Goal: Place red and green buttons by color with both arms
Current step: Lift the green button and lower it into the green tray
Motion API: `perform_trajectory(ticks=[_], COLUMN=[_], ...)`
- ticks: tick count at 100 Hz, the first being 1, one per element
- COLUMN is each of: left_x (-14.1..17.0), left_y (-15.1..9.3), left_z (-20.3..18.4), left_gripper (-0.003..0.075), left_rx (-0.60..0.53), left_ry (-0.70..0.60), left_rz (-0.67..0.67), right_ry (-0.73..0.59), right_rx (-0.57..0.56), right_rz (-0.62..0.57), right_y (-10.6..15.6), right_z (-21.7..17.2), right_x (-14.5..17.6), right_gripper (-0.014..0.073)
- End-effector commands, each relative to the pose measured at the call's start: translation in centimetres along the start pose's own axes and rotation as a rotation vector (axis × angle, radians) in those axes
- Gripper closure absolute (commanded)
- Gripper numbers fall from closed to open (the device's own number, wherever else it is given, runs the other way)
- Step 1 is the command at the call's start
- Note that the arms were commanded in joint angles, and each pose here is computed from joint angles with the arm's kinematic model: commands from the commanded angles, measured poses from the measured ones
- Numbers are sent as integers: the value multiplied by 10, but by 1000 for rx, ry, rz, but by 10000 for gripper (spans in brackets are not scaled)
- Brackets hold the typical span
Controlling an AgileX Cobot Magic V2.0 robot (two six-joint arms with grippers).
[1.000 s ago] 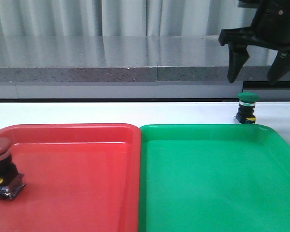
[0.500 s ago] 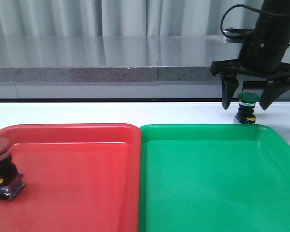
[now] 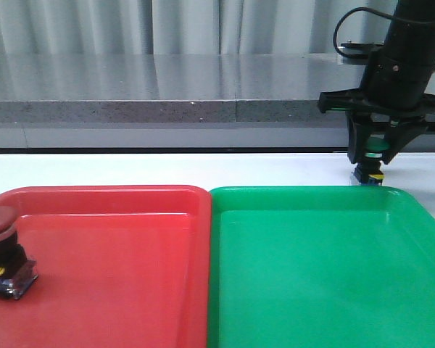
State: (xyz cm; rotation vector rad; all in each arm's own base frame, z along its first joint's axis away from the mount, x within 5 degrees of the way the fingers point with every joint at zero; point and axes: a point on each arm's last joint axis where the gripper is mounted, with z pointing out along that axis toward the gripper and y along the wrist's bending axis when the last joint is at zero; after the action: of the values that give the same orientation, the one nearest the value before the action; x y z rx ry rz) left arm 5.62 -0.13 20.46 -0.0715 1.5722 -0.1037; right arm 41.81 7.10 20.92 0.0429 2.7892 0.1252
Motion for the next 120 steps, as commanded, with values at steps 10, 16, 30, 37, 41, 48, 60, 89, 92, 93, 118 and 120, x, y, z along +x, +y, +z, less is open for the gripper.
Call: perform_trajectory(ticks=[10,16,30,37,41,48,60,89,92,93,118,120], left_x=[-5,-5,-5,-5,-5,-5,-5,-5,-5,-5,-5,-5], left_y=[0,0,0,0,0,0,0,0,0,0,0,0], left_z=[-3,-3,-3,-3,-3,-3,-3,-3,-3,-3,-3,-3], left_gripper=[741,741,741,741,741,741,741,741,741,741,741,741], left_rx=[7,7,7,7,7,7,7,7,7,7,7,7], left_ry=[-103,-103,-103,-103,-103,-103,-103,-103,-103,-103,-103,-103], left_rz=[-12,-12,-12,-12,-12,-12,-12,-12,-12,-12,-12,-12], right_ry=[-217,-240,-273,-274,-267,-248,-212,-123,-118,-115,-93,-90], right_rx=[-25,-26,-11,-8,-12,-25,-55,-79,-85,-88,-135,-133], right_rz=[-33,-28,13,-3,-20,-58,-72,-140,-149,-153,-113,-114], right_y=[10,15,25,33,37,48,67,100,103,104,113,113], right_z=[-81,-95,-119,-125,-127,-126,-119,-96,-95,-94,-76,-75], right_x=[-12,-8,6,18,26,40,65,110,113,115,136,137], right_gripper=[481,481,481,481,481,481,481,481,481,481,481,481])
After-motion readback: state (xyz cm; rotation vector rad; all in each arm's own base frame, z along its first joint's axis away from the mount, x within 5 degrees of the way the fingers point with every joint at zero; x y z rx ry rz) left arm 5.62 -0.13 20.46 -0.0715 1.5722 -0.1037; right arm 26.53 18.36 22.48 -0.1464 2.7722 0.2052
